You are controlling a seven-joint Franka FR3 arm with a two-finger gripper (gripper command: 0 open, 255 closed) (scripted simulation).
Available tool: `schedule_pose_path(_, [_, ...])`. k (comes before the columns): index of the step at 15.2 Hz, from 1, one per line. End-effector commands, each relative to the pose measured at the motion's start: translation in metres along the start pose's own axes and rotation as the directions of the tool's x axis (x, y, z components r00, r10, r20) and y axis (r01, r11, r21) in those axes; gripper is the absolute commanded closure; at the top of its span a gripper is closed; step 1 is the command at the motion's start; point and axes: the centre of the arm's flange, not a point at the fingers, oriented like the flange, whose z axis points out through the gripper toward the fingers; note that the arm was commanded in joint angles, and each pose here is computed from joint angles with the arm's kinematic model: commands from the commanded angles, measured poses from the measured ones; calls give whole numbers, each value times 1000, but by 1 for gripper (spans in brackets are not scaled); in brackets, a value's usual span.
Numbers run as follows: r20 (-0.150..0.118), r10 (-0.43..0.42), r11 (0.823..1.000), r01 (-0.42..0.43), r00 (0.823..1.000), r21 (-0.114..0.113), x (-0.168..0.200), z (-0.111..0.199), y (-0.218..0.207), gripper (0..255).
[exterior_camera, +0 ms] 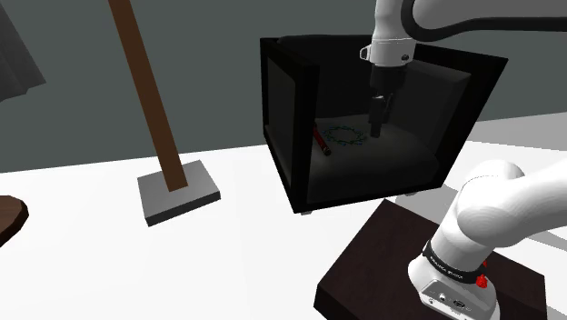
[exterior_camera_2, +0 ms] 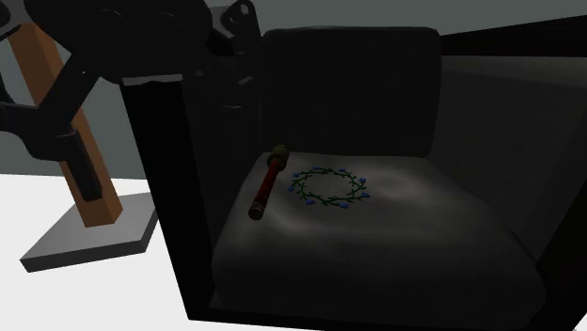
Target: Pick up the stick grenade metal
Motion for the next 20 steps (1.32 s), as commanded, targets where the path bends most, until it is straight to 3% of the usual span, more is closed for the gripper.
schedule_pose_path(1, [0,0,1000,0,1000,0,0,0,0,0])
schedule_pose_path(5, [-15,99,995,-99,995,10,43,20,19,0])
schedule_pose_path(10, [-32,221,975,-221,975,24,95,43,48,0])
schedule_pose_path(15, [-47,341,940,-339,939,41,143,67,83,0])
schedule_pose_path(20, [-61,455,890,-451,889,59,187,89,124,0])
